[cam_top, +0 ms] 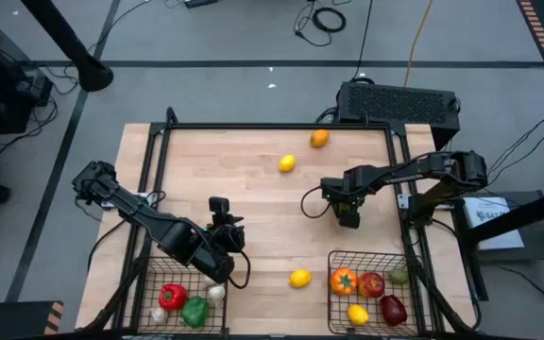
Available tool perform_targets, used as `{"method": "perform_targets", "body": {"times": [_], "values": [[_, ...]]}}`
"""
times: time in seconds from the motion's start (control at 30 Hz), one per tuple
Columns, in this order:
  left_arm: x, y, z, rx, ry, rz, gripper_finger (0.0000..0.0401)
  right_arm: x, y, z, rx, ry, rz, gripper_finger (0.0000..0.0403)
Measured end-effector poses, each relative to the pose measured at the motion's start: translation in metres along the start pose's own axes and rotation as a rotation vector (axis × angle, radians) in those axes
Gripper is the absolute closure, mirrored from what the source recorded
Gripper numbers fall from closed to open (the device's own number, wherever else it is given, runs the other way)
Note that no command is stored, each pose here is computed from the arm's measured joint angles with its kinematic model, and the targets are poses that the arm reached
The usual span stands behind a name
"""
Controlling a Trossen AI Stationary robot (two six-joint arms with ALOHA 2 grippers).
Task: Sort produce into baskets
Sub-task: Put the green chayote into the left black wire basket
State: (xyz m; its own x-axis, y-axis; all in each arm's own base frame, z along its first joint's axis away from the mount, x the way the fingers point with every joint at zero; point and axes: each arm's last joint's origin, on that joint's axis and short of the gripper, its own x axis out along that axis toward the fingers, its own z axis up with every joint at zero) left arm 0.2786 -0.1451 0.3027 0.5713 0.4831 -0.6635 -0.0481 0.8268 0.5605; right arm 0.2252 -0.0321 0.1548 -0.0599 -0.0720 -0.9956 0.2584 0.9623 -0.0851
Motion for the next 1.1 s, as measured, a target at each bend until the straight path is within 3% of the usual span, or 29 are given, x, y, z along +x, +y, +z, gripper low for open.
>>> {"method": "perform_targets", "body": {"times": [0.23, 0.57, 0.83, 1.1], "values": [[0.0, 0.0, 0.0, -0.001, 0.003, -0.011, 0.028, 0.0, 0.003, 0.002, 0.027, -0.026, 0.012, 0.0096], [0.0, 0.0, 0.0, -0.001, 0.003, -0.011, 0.028, -0.001, 0.016, 0.004, 0.013, -0.063, 0.083, 0.0143], [0.0, 0.0, 0.0, -0.001, 0.003, -0.011, 0.028, -0.004, 0.024, 0.003, -0.015, -0.077, 0.169, 0.0145], [0.0, 0.0, -0.001, 0.006, 0.006, -0.001, 0.028, -0.039, 0.03, 0.012, -0.022, -0.283, 0.275, 0.0145]]}}
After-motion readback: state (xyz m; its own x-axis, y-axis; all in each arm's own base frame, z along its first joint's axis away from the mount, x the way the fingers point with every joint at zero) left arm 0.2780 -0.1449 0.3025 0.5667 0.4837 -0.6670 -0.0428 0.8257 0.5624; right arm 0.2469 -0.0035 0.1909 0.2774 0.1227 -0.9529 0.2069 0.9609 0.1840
